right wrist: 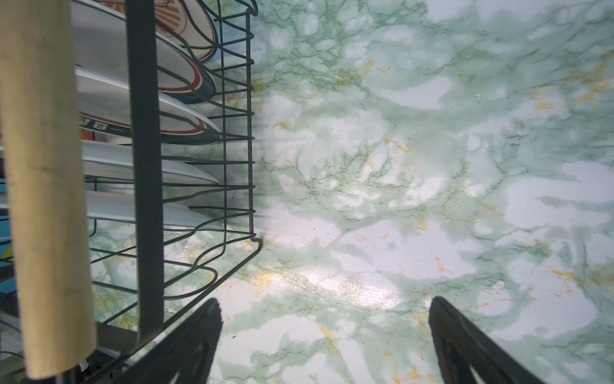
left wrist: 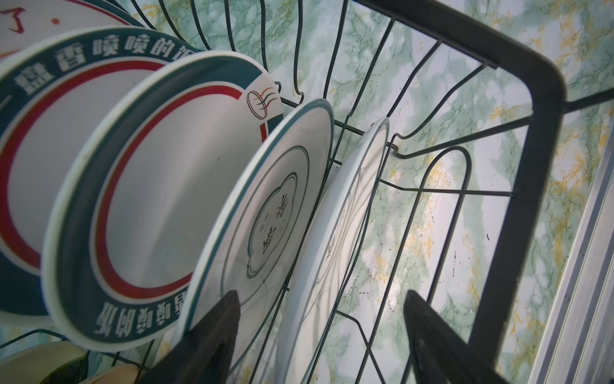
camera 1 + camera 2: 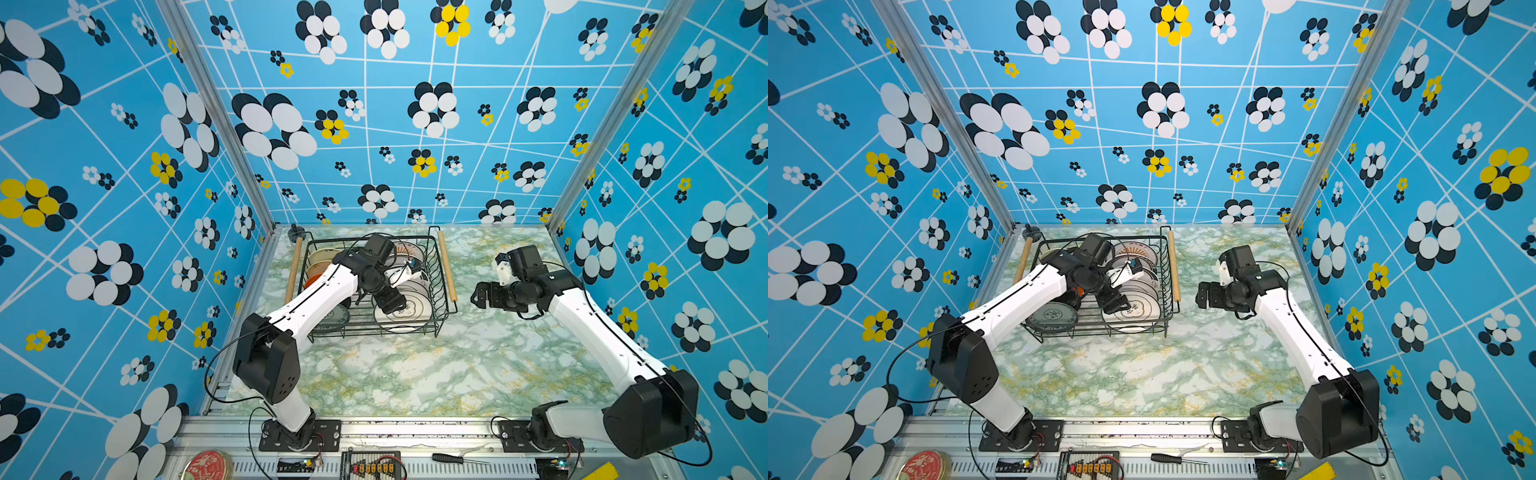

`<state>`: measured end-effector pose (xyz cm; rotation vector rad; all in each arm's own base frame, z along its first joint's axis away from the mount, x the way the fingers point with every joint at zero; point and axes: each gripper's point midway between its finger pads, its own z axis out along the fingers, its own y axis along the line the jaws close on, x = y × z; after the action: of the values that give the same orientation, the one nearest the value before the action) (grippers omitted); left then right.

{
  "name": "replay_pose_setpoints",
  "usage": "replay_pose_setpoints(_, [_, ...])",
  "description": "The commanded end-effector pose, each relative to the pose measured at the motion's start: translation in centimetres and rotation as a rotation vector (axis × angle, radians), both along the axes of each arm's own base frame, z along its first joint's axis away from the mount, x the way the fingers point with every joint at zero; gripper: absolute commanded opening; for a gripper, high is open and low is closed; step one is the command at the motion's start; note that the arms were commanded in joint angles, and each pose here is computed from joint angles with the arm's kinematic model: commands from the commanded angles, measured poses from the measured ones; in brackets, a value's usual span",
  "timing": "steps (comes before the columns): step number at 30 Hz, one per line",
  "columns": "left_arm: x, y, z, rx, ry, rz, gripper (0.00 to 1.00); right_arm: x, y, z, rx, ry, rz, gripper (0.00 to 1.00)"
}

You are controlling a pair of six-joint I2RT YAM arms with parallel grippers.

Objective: Unload the plates from the dish rack
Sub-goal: 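Lower the left gripper onto the nearest white plate while the right gripper waits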

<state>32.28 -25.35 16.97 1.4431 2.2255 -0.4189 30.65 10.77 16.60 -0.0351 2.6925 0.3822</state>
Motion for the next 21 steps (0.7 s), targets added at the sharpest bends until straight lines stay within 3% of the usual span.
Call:
replay_pose_setpoints(1, [0.2, 0.4, -0.3, 0.030, 0.021, -0.020, 0.74, 0.0, -0.2, -0.8, -0.002, 0.015, 0.007, 0.99])
replay_pose_setpoints(10, [0.3, 0.4, -1.5, 0.052, 0.080, -0.046, 0.54, -0.7, -1.2, -1.4, -0.011, 0.016, -0.019, 0.99])
replay_pose_setpoints(21, [0.1, 0.4, -2.6, 0.074, 0.098, -0.042, 0.44, -1.3, -1.8, -1.8, -0.020, 0.023, -0.035, 0.99])
